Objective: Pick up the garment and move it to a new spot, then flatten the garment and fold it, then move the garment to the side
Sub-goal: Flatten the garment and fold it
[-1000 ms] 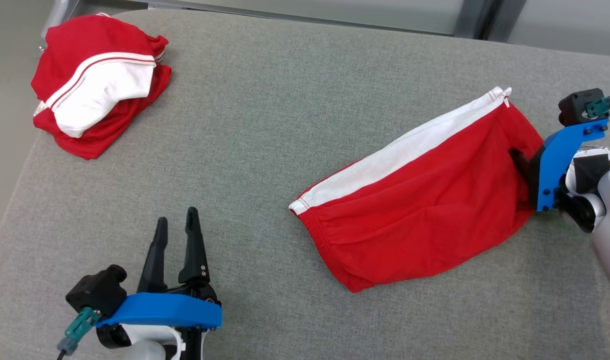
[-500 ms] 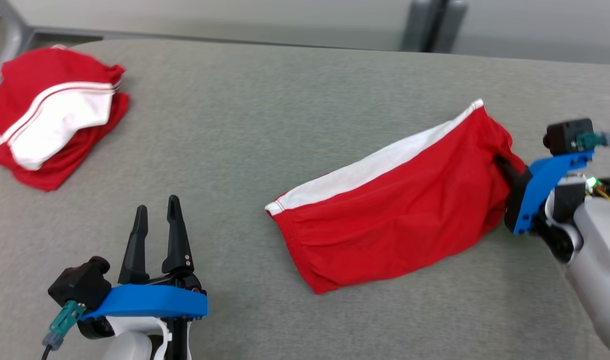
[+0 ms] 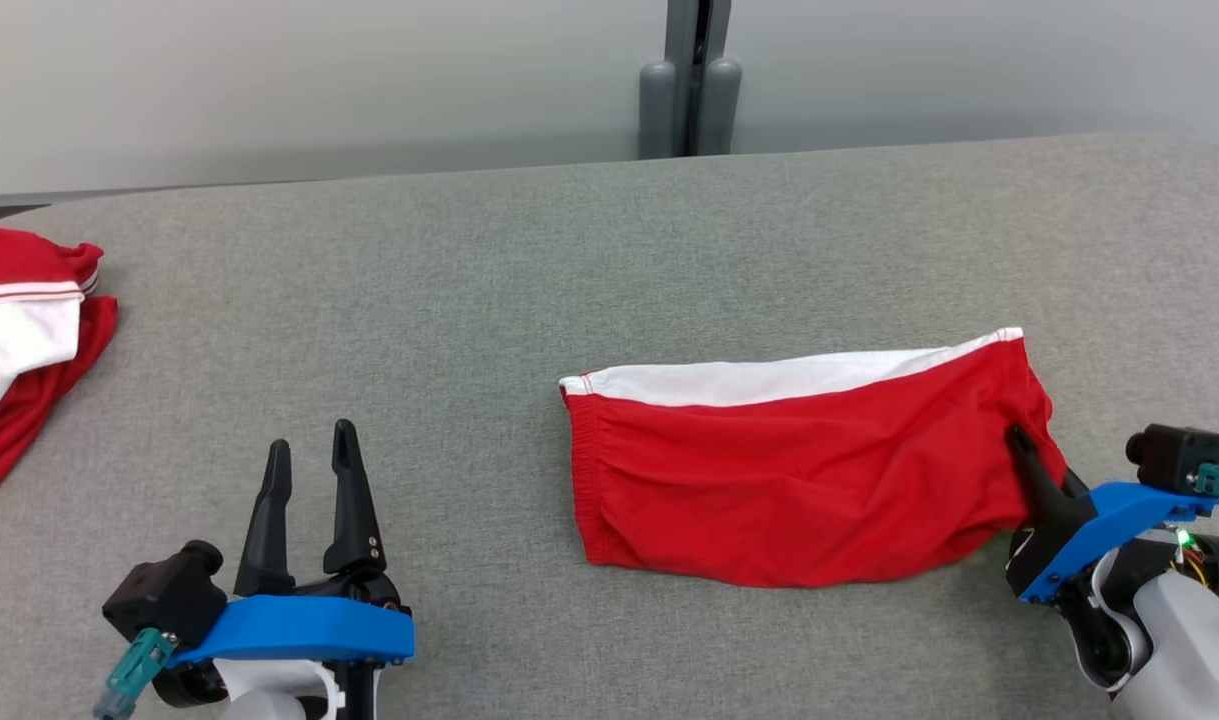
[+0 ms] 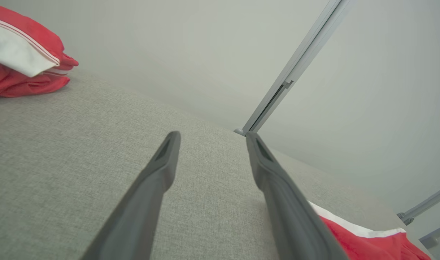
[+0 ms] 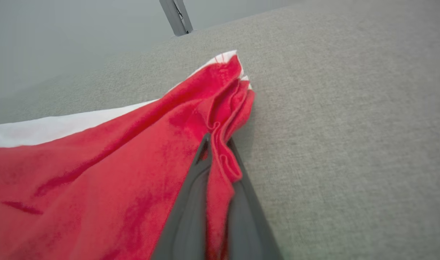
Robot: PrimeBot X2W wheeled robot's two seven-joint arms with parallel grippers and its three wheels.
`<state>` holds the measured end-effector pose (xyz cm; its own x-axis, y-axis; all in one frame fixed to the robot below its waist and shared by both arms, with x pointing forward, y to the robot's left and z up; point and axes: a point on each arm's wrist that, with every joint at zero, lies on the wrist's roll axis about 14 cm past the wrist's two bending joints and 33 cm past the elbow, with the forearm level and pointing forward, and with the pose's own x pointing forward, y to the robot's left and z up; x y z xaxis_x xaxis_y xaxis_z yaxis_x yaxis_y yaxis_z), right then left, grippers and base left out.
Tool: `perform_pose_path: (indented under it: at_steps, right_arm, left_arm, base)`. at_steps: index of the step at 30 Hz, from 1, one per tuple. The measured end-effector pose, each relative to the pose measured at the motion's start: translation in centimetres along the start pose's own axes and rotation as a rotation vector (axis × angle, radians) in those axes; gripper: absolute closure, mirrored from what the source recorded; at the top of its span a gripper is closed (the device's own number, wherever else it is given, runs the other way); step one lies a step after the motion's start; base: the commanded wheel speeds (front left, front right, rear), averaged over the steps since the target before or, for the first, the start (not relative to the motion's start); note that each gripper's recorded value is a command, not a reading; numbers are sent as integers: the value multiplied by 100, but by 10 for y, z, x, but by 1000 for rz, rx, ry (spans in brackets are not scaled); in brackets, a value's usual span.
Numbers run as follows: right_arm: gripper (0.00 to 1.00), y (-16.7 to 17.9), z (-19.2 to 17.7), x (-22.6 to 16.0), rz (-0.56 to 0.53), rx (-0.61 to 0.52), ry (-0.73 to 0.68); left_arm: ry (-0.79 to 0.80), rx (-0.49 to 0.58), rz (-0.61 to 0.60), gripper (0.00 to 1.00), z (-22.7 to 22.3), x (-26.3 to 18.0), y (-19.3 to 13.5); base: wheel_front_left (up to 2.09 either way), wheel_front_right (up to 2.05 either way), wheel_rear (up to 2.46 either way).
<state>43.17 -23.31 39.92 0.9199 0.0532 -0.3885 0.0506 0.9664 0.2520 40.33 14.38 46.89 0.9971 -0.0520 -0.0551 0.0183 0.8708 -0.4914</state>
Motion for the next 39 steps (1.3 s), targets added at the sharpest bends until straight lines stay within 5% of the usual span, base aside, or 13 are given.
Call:
perform_pose_path:
  at_steps: [9,15,21,28,29,30,32,39]
  right_arm:
    - [100,35,22,6,76,-54,-76]
    - [100,141,45,17,304,-106,-120]
    - [100,223,24,11,491,-203,-35]
    - [100,246,-16,6,553,-265,76]
    - [97,245,-19,5,553,-271,85]
    - [76,245,-21,5,553,-274,89]
    - [0,245,-24,4,553,-278,92]
    - [0,264,-19,-11,622,-231,46]
  left_arm:
    - [-8,35,30,0,4,-14,10]
    - [-30,48,73,0,11,-26,23]
    - [-41,41,107,0,13,-38,32]
    - [-58,41,149,0,18,-47,44]
    - [-59,41,150,0,18,-48,44]
    - [-59,40,152,0,18,-49,45]
    - [-56,40,157,0,17,-51,46]
    - [-28,47,117,0,7,-51,35]
  base:
    - [0,0,0]
    - [0,0,0]
    - [0,0,0]
    - [0,0,0]
    - [0,0,0]
    - [0,0,0]
    - [0,0,0]
    - [0,0,0]
